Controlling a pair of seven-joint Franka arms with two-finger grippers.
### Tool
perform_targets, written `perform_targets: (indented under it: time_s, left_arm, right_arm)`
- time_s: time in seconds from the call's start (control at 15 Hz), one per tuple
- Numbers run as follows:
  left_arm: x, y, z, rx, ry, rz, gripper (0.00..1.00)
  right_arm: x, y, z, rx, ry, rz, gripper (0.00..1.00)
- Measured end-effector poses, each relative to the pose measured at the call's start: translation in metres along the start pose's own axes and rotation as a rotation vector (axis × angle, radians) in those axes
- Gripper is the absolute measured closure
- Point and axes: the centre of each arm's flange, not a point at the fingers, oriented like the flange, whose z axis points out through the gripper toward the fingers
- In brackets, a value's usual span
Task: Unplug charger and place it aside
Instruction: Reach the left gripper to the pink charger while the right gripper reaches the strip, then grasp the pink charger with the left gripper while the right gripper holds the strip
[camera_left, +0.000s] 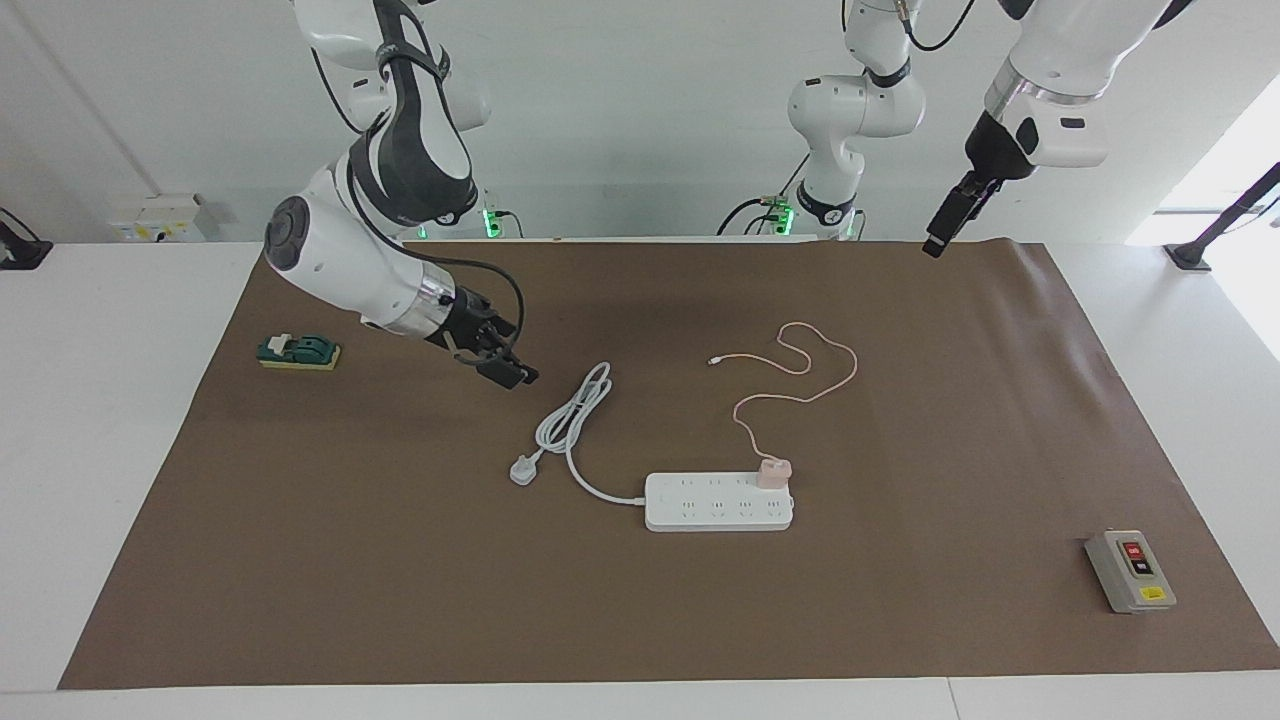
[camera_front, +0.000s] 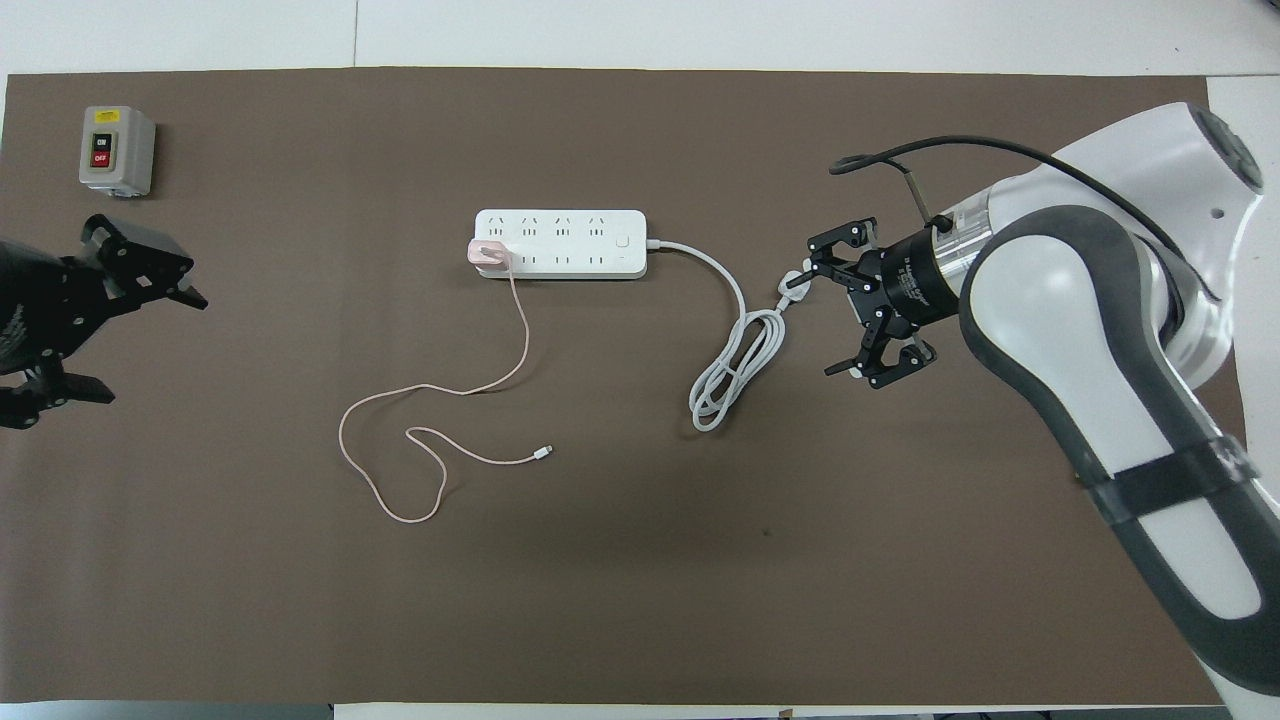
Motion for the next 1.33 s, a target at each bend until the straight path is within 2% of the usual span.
perform_targets:
  time_s: [0.2,0.33,0.53,0.73,0.87,1.13,1.33]
  left_arm:
    - [0.000,0.051,0.048,-0.037,0.005,-0.270,0.00]
    - [-0.005,0.091,0.106,-0.006,-0.012,-0.397,0.00]
    - [-0.002,0.131,0.156,0.032,-0.026,-0.539,0.00]
    - [0.000,0.172,0.196,0.027,-0.031,-0.589,0.00]
    - [-0.003,0.187,0.209,0.010,-0.032,-0.590,0.00]
    - [-0.010,0.197,0.226,0.005,-0.033,-0.587,0.00]
    - [-0.014,0.207,0.240,-0.031,-0.031,-0.589,0.00]
  right_arm:
    - [0.014,-0.032,0.035,0.049,-0.091,0.102,0.00]
    - [0.011,-0.058,0.078,0.062,-0.127,0.146,0.00]
    - [0.012,-0.082,0.122,0.059,-0.146,0.221,0.00]
    - [0.028,-0.110,0.152,0.062,-0.173,0.276,0.00]
    - [0.035,-0.123,0.171,0.046,-0.193,0.277,0.00]
    - [0.028,-0.134,0.191,0.036,-0.213,0.263,0.00]
    - [0.019,-0.137,0.199,0.031,-0.217,0.248,0.00]
